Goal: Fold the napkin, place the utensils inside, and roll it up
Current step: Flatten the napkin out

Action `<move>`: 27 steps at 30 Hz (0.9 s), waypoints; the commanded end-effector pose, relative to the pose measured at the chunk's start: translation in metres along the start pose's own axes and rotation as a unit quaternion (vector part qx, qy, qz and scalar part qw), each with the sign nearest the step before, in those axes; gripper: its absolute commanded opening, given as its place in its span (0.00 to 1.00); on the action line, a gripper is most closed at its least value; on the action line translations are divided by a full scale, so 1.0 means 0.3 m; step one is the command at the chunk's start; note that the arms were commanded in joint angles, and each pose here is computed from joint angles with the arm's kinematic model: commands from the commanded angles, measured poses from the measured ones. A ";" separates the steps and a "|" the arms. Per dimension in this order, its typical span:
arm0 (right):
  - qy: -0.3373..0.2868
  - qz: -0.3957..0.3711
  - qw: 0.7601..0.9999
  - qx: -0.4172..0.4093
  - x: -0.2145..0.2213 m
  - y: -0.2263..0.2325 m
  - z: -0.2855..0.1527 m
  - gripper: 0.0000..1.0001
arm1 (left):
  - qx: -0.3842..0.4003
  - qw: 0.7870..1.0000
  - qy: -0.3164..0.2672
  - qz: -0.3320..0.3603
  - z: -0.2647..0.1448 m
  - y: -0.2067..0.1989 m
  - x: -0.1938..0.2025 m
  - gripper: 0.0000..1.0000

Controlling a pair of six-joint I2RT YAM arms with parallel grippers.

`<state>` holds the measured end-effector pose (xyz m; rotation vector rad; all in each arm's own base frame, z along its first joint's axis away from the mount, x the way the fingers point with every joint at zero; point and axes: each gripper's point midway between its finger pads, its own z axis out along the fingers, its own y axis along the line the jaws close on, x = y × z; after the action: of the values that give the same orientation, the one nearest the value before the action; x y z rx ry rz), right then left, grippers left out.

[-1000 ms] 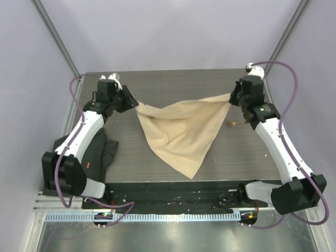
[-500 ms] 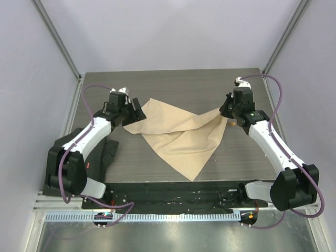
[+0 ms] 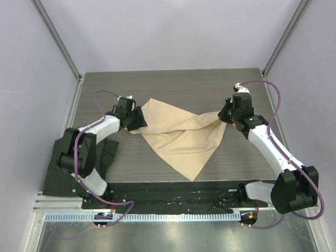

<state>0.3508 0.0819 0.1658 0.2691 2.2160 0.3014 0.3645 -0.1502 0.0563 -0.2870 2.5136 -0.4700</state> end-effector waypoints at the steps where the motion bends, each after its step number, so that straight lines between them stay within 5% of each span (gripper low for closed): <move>1: -0.037 0.008 0.999 -0.019 -0.060 0.028 -0.024 0.01 | 0.011 1.000 -0.013 0.010 0.038 -0.042 -0.039 0.56; 25: -0.041 0.012 0.999 -0.022 -0.065 0.030 -0.033 0.01 | -0.060 0.996 0.029 0.059 0.070 0.009 0.079 0.36; 27: -0.045 0.012 0.999 -0.026 -0.073 0.037 -0.042 0.01 | -0.046 0.997 0.032 0.058 0.073 -0.007 0.085 0.23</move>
<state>0.3504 0.0833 0.1683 0.2689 2.2006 0.3162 0.3535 -0.1588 0.0243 -0.1936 2.6027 -0.2917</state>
